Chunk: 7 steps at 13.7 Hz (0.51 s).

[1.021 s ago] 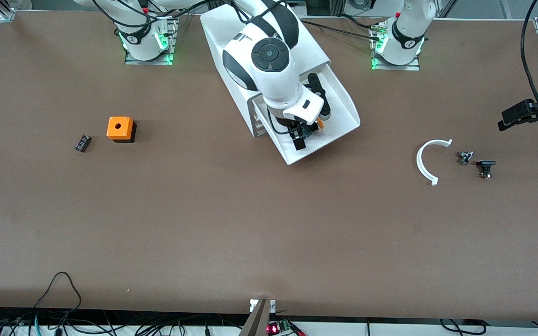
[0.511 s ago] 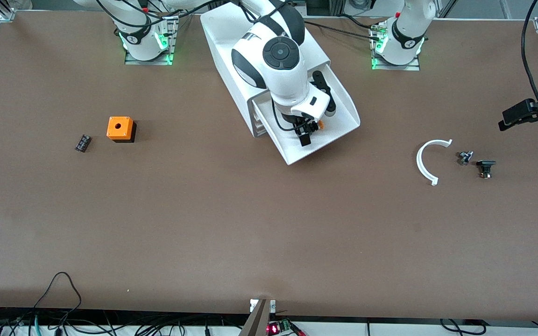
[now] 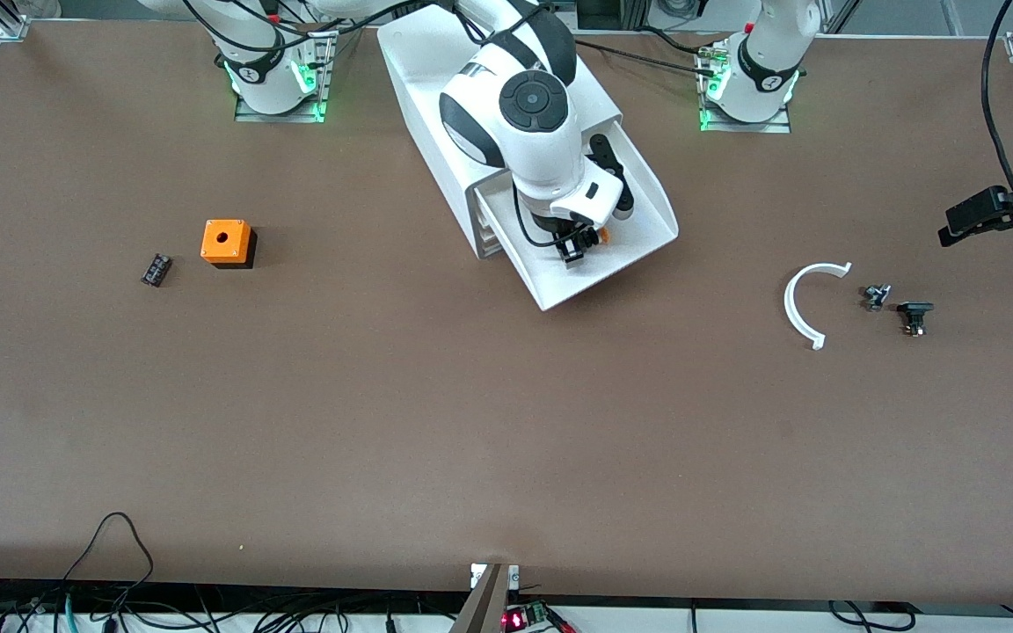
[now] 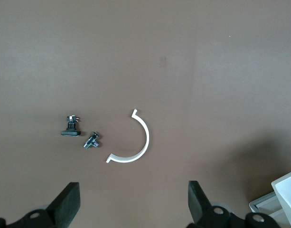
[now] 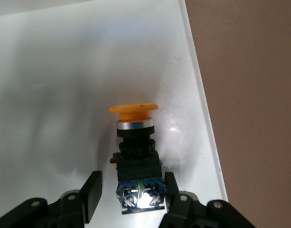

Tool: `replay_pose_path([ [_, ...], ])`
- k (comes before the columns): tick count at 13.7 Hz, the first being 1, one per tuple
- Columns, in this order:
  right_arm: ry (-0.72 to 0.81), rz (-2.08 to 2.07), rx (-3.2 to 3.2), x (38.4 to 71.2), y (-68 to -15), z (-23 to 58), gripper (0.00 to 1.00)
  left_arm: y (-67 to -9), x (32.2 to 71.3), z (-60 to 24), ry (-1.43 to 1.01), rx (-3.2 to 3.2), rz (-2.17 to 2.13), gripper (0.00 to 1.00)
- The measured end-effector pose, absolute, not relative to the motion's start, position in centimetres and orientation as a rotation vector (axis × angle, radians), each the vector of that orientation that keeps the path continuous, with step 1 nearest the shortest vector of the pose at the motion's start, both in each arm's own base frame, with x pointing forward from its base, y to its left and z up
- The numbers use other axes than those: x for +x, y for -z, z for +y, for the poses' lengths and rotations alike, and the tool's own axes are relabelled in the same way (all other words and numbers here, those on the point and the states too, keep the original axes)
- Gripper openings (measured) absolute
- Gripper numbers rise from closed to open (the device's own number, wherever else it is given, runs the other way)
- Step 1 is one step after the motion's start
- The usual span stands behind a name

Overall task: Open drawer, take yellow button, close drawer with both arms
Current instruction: 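Lower the right gripper into the drawer and grasp the orange button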

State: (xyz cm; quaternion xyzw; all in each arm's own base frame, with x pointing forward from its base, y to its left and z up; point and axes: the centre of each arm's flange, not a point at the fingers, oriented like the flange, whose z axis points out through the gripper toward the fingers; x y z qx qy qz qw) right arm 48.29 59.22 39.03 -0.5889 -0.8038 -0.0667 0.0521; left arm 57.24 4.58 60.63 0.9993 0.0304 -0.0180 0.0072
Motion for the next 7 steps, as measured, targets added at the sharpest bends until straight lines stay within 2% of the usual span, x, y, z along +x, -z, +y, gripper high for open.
replay_pose_path([
  [2,0.205,-2.445,-1.791,48.27,-39.09,59.25,0.48,-60.62,57.24,4.58,0.057,3.125,0.095,1.0],
  [7,0.21,-2.445,-1.791,48.32,-39.21,59.26,0.41,-60.61,57.25,4.56,0.057,3.125,0.095,1.0],
])
